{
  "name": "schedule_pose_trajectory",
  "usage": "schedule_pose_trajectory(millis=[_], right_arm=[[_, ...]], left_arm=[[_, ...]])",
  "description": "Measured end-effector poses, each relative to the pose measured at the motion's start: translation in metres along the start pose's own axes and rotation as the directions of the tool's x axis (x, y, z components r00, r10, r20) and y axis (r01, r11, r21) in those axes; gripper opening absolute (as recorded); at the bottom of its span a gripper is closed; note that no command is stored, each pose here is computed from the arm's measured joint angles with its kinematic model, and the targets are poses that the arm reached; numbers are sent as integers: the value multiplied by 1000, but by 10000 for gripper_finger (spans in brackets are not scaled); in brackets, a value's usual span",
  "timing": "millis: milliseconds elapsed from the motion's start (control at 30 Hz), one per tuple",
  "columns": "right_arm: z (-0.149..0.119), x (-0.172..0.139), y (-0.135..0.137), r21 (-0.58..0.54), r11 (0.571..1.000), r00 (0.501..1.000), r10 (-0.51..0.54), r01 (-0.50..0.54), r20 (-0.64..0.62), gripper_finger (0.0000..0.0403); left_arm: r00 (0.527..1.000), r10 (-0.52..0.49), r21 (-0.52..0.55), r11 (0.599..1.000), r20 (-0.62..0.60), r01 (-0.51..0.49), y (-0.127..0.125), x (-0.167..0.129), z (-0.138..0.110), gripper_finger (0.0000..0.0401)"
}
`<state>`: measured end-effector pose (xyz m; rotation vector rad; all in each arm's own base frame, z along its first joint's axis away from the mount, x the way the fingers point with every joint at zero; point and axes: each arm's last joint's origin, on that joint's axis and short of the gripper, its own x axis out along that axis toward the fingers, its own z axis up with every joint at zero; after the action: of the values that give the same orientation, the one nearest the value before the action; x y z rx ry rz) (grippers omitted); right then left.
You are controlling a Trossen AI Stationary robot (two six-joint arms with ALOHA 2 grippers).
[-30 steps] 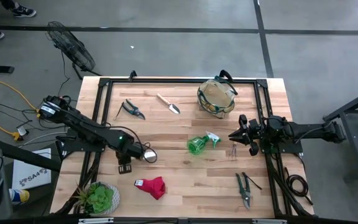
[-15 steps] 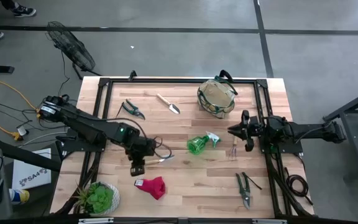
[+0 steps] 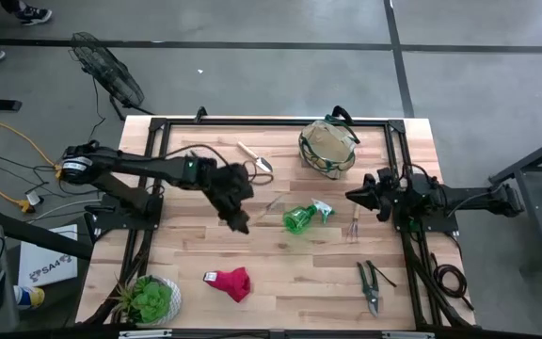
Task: Pick & Place Garden tools in Gardening bag
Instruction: Put the bottom gardening trowel into the gardening bag
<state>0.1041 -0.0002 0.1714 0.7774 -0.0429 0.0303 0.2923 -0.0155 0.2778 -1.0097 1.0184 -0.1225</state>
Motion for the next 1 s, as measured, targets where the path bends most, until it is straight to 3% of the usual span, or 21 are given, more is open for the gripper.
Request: schedule_pose_trajectory(millis=[67,267,467,633,800,1000], right_arm=[[0,0,1,59,998,1000,26,-25,-14,57],[8,0,10,53,994,995,95,-95,-4,57],[33,4,35,-86,990,993,115,-112,31,53],[57,20,59,-230,967,994,111,-107,5,41],[74,51,89,-422,894,989,126,-149,-82,28],[76,96,122,-634,735,968,140,-243,-209,23]], left_arm=[[999,-38,-14,999,18,38,4,-3,9,64],[981,-187,-32,982,48,188,11,-5,37,64],[939,-343,-47,938,30,345,18,5,63,64],[910,-413,-62,908,32,414,21,15,76,64],[899,-436,-62,897,44,438,22,18,82,64],[883,-468,-41,882,42,470,19,16,84,64]])
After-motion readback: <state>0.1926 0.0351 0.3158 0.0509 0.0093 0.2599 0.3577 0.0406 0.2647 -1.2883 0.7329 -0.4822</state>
